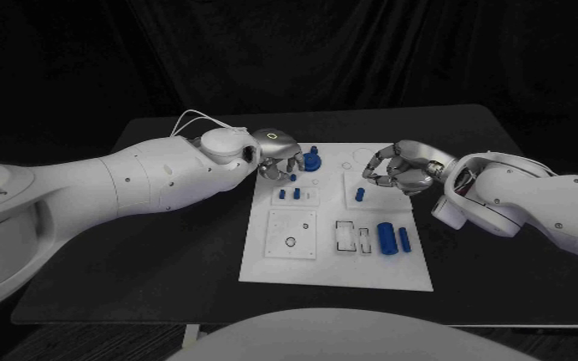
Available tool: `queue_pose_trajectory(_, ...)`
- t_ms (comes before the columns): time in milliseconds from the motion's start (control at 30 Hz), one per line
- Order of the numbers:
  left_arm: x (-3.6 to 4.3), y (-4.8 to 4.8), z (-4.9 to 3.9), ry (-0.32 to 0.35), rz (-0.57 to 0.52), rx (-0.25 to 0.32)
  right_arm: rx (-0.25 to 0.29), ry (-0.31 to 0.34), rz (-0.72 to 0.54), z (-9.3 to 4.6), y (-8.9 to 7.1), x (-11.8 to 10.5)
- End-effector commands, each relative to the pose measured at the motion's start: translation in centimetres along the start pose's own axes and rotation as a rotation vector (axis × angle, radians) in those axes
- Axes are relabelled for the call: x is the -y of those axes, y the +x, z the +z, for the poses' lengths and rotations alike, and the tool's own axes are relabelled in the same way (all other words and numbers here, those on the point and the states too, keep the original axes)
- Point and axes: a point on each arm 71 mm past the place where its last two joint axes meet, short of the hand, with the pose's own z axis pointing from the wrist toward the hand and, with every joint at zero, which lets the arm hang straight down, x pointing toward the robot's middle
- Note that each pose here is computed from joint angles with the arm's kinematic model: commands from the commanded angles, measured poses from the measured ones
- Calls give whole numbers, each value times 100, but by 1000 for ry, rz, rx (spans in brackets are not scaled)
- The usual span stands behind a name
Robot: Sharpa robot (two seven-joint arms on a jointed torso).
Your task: Assemble the parts on the task board
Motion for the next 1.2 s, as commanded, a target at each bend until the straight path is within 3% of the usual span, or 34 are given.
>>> queue_pose_trajectory(33,27,-74,-35,43,17,115,44,-4,-5,-33,-38,12)
queue_pose_trajectory(333,-63,-193,-214,44,35,186,165,-54,-28,-102,-270,-79)
queue_pose_trajectory(533,-126,-278,-473,56,41,221,253,-103,-74,-145,-547,-236)
queue_pose_trajectory(700,-198,-393,-691,59,-24,301,322,-124,-154,-189,-816,-334)
queue_pose_trajectory(800,-273,-473,-807,54,-147,384,363,-135,-232,-180,-946,-369)
queue_pose_trajectory(933,-343,-519,-870,42,-270,449,368,-145,-309,-129,-995,-373)
queue_pose_trajectory(1067,-460,-579,-920,42,-573,559,308,-134,-434,-14,-952,-283)
queue_pose_trajectory(1200,-500,-592,-922,105,-823,607,265,-128,-525,51,-871,-184)
